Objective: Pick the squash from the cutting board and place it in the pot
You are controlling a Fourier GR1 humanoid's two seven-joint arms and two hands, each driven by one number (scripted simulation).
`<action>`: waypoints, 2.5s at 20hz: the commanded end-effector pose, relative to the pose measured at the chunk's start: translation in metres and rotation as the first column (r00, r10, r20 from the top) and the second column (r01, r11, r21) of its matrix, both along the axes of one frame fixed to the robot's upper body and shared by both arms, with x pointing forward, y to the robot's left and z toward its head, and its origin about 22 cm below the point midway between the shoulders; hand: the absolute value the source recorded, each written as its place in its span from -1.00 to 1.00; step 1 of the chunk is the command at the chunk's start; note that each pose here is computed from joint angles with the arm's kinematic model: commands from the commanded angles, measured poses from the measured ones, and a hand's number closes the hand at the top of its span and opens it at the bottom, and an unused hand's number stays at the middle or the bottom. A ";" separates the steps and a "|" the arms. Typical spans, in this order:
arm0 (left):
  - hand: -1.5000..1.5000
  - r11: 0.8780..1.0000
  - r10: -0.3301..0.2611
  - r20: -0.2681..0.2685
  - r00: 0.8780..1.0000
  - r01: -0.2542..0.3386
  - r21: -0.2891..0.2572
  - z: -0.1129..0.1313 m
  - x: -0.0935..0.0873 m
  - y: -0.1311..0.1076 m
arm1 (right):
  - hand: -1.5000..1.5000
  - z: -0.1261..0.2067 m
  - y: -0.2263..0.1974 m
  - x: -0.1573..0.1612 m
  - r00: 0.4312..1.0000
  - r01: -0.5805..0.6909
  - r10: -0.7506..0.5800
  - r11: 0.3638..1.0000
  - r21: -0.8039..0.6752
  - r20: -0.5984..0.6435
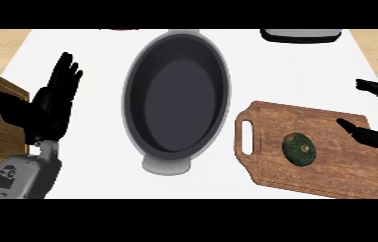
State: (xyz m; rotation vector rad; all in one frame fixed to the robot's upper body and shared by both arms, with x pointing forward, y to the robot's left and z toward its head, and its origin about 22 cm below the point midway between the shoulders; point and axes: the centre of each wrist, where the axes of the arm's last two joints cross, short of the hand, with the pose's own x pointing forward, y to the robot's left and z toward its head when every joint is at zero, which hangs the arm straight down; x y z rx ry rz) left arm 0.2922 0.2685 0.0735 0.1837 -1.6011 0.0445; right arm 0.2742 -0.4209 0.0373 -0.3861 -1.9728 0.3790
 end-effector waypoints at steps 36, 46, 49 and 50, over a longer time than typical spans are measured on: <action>0.00 1.000 0.022 0.025 0.999 -0.023 0.003 0.009 -0.020 0.008 | -1.00 0.060 0.118 -0.032 0.785 -0.473 0.036 0.680 -0.560 -0.619; 0.00 1.000 0.028 0.014 1.000 -0.028 -0.005 0.021 -0.006 -0.004 | -1.00 0.024 0.122 -0.013 0.795 -0.454 -0.003 0.660 -0.599 -0.607; 0.00 1.000 0.018 0.008 1.000 -0.018 -0.017 0.014 0.005 0.005 | -1.00 0.017 0.121 -0.009 0.797 -0.459 0.009 0.660 -0.595 -0.604; 0.00 0.999 0.034 0.017 0.999 -0.034 -0.011 0.016 -0.003 0.008 | -1.00 0.033 0.109 -0.009 0.785 -0.459 -0.019 0.653 -0.602 -0.619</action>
